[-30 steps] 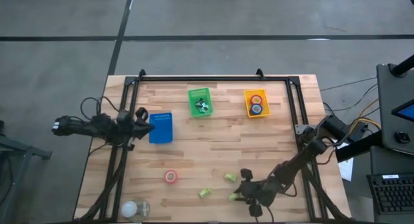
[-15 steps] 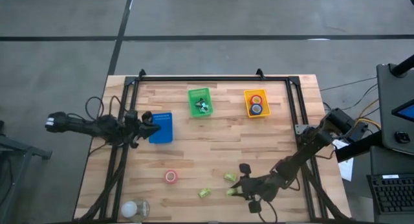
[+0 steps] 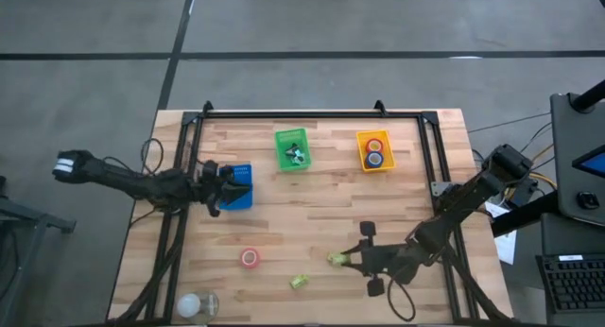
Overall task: Pick and place Stapler, Stapler remover, tape
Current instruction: Put the bottom right green staple pin box into the blue bin
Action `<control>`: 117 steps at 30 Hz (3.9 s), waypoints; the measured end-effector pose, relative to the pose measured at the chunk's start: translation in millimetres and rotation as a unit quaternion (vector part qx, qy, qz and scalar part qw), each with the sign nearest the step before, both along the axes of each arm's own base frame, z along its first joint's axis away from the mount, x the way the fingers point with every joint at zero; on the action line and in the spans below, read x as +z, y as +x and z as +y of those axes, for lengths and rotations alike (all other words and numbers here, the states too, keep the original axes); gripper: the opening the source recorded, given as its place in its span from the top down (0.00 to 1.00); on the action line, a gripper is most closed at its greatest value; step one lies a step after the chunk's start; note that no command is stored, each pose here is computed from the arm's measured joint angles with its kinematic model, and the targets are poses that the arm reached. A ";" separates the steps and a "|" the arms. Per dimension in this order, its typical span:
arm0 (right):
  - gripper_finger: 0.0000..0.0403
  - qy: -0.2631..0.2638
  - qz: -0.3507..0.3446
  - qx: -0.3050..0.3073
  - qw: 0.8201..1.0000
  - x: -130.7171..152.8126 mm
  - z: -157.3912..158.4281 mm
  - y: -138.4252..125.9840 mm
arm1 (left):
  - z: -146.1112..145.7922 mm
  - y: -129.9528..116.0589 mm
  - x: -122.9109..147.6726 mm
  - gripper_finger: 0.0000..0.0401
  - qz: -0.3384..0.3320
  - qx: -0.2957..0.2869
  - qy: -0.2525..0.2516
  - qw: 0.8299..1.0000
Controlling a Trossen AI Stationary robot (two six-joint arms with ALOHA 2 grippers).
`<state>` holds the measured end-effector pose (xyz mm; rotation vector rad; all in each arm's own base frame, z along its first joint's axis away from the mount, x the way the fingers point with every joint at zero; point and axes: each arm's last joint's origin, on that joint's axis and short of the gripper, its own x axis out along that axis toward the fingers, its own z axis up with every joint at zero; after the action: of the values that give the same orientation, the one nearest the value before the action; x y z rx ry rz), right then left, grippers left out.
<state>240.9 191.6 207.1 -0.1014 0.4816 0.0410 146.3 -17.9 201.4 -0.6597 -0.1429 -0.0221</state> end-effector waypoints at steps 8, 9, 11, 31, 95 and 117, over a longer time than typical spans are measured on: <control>0.72 -0.070 -0.015 -0.018 0.997 5.5 -7.9 0.2 | -7.1 43.0 20.3 0.65 0.020 -0.002 -0.013 1.000; 0.72 -0.075 -0.018 -0.023 0.997 6.6 -8.7 0.3 | -8.2 49.8 20.0 0.63 0.033 -0.002 -0.011 0.999; 0.72 -0.087 -0.023 -0.029 0.996 8.3 -9.8 -0.2 | -10.5 63.2 21.7 0.60 0.048 -0.004 -0.007 0.999; 0.72 -0.139 -0.023 -0.057 0.988 12.2 -16.0 -5.0 | -28.7 154.5 40.2 0.59 0.066 -0.052 0.032 0.996; 0.72 -0.246 -0.023 -0.137 0.959 19.6 -57.8 21.0 | -26.8 157.0 42.7 0.59 0.054 0.001 0.028 0.998; 0.71 -0.266 -0.027 -0.133 0.954 22.1 -61.8 25.1 | -26.8 157.1 42.9 0.59 0.053 0.002 0.040 0.998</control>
<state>266.0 129.8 229.2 -0.5646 0.4392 -0.3587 303.4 -44.7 244.3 -0.5800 -0.0404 0.0111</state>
